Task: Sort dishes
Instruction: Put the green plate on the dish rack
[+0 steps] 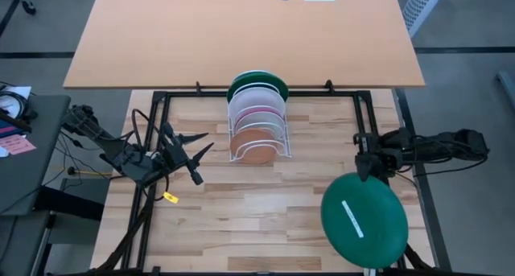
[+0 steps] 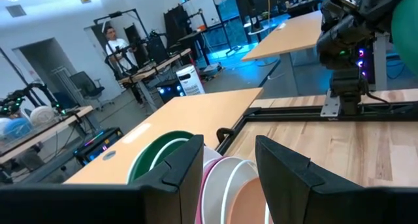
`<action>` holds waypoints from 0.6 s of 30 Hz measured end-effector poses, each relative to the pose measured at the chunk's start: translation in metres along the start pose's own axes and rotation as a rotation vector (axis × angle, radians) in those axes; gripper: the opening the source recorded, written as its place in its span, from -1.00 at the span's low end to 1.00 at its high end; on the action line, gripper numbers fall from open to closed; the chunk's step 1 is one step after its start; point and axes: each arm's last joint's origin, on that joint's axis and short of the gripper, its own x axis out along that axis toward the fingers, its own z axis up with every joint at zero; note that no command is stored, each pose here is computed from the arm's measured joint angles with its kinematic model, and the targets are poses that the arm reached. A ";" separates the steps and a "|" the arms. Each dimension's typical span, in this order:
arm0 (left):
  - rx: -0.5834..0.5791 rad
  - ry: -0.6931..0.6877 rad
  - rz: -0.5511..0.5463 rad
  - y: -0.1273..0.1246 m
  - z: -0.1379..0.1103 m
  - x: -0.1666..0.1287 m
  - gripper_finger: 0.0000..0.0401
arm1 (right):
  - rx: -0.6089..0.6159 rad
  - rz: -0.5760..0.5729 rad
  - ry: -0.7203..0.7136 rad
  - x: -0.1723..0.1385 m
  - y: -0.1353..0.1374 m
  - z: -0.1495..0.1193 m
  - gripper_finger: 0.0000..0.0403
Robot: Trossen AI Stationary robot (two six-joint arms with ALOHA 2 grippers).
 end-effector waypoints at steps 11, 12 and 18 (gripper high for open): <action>0.003 0.001 0.000 0.000 0.000 0.000 -0.33 | 0.021 -0.007 0.026 0.000 0.000 -0.003 -0.99; 0.003 0.001 0.000 0.000 0.000 0.000 -0.33 | 0.020 -0.018 0.027 0.000 0.000 -0.003 -0.99; 0.003 0.001 0.000 0.000 0.000 0.000 -0.33 | -0.025 -0.184 -0.020 0.009 -0.014 0.007 -0.99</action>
